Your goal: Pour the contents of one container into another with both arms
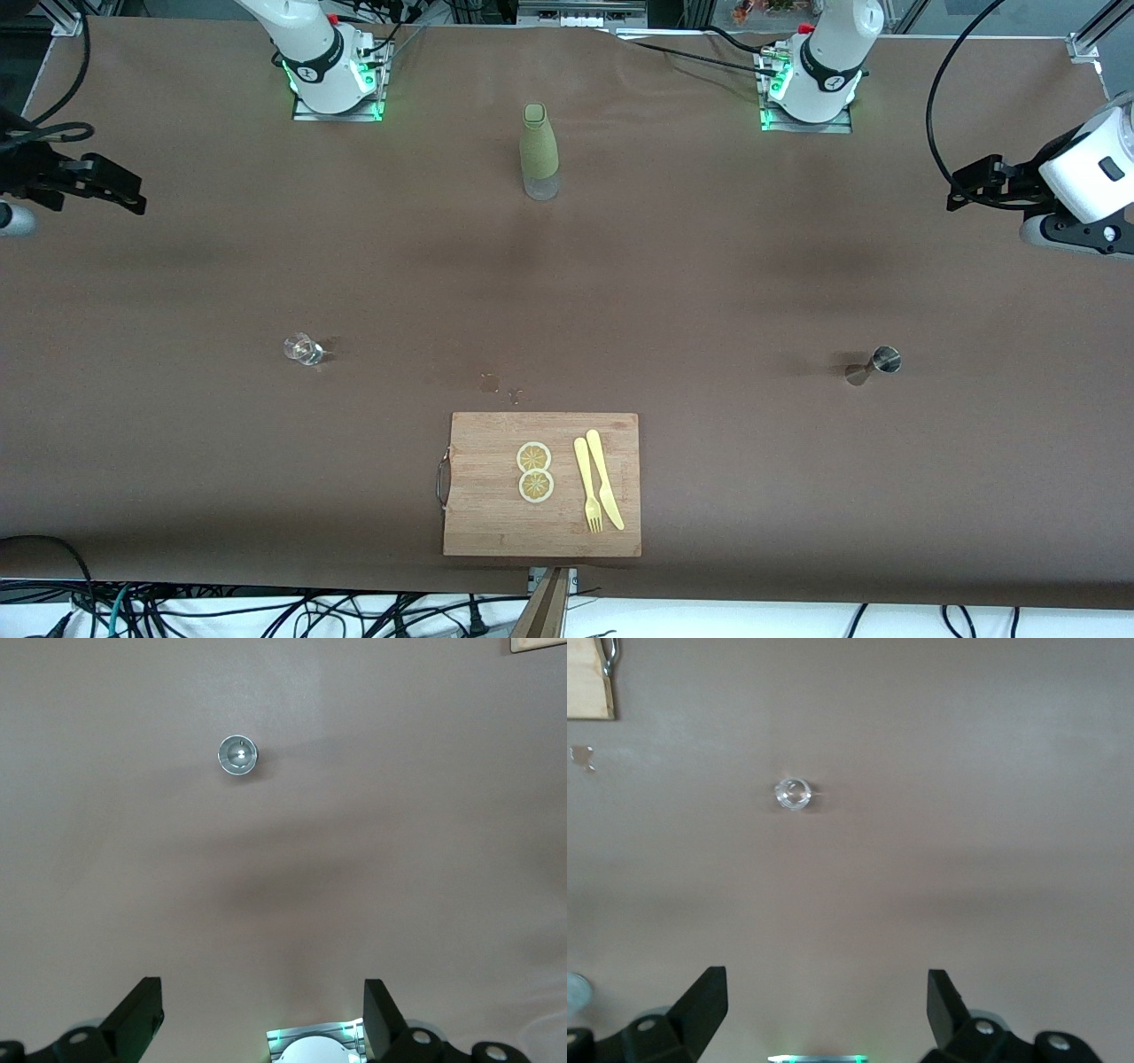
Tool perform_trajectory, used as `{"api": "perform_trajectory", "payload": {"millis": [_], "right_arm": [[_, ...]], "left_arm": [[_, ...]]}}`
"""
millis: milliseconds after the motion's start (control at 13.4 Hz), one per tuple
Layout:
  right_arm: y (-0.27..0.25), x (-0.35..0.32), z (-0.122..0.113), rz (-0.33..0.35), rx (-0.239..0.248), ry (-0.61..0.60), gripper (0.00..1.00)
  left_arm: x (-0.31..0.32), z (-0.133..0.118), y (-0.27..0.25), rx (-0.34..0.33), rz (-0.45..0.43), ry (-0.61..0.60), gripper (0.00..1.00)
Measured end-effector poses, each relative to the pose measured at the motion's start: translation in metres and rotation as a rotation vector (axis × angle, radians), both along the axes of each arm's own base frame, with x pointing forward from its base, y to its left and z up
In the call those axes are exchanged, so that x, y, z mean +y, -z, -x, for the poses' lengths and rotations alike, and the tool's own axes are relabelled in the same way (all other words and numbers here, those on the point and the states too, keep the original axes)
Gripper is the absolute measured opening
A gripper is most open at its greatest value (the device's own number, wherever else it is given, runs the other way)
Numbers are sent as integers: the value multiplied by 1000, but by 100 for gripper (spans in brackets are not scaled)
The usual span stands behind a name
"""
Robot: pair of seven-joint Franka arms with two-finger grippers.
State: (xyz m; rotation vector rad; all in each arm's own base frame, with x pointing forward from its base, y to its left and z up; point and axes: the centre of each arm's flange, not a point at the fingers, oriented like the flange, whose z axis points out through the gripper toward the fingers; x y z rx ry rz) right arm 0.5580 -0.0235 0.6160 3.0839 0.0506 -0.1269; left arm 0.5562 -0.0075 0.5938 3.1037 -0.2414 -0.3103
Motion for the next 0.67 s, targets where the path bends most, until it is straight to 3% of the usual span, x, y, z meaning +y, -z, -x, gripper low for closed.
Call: {"api": "perform_trajectory", "payload": {"millis": [374, 674], "right_arm": [[7, -47, -7, -40, -12, -168, 100], [27, -50, -16, -61, 19, -192, 100]], "left_arm": [[0, -1, -1, -10, 0, 1, 100], [-1, -2, -1, -15, 0, 1, 100]]}}
